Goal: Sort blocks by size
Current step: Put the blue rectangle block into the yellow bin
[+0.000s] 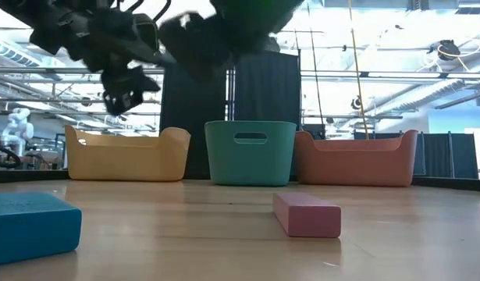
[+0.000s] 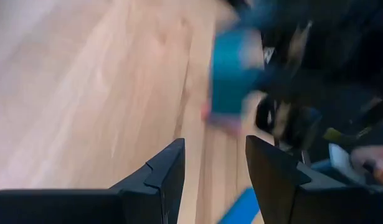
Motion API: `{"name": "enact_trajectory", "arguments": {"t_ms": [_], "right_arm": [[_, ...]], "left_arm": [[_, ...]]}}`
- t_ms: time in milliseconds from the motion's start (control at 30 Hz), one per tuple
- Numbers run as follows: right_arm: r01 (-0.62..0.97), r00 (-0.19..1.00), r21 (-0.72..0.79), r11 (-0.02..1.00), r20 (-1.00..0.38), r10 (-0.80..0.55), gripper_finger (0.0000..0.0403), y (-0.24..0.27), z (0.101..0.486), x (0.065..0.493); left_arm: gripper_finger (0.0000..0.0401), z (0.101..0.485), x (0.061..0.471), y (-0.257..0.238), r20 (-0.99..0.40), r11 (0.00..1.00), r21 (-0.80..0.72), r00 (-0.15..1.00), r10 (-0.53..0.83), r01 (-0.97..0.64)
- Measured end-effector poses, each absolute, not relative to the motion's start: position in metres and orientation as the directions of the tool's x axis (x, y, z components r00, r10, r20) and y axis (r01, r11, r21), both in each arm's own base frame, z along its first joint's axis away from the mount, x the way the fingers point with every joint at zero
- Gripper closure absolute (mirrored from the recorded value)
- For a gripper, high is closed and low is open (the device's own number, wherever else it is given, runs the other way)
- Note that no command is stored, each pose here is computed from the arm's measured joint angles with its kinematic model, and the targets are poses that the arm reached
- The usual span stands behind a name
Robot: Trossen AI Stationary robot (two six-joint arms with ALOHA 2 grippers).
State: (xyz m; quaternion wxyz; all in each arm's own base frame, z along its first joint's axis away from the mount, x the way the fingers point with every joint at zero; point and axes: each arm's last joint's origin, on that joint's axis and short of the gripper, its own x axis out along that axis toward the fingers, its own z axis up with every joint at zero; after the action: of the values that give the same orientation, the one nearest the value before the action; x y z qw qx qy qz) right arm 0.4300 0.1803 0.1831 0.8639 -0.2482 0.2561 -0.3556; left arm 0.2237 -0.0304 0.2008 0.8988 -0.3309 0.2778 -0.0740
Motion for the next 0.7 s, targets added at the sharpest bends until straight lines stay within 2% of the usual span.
{"name": "enact_trajectory", "arguments": {"t_ms": [100,700], "right_arm": [[0.514,0.612,-0.595,0.618,-0.251,-0.75,0.0314,0.1769,0.1919,0.4306],[0.47,0.634,-0.591,0.656,-0.291,-0.717,0.0314,0.1796,0.1883,0.4303]], "left_arm": [[0.0244,0.202,0.2239,-0.0304,-0.441,0.769,-0.638,0.838,-0.321,-0.042],[0.0244,0.2079,0.2273,-0.0288,-0.386,0.782,-0.622,0.884,-0.265,-0.037]]}}
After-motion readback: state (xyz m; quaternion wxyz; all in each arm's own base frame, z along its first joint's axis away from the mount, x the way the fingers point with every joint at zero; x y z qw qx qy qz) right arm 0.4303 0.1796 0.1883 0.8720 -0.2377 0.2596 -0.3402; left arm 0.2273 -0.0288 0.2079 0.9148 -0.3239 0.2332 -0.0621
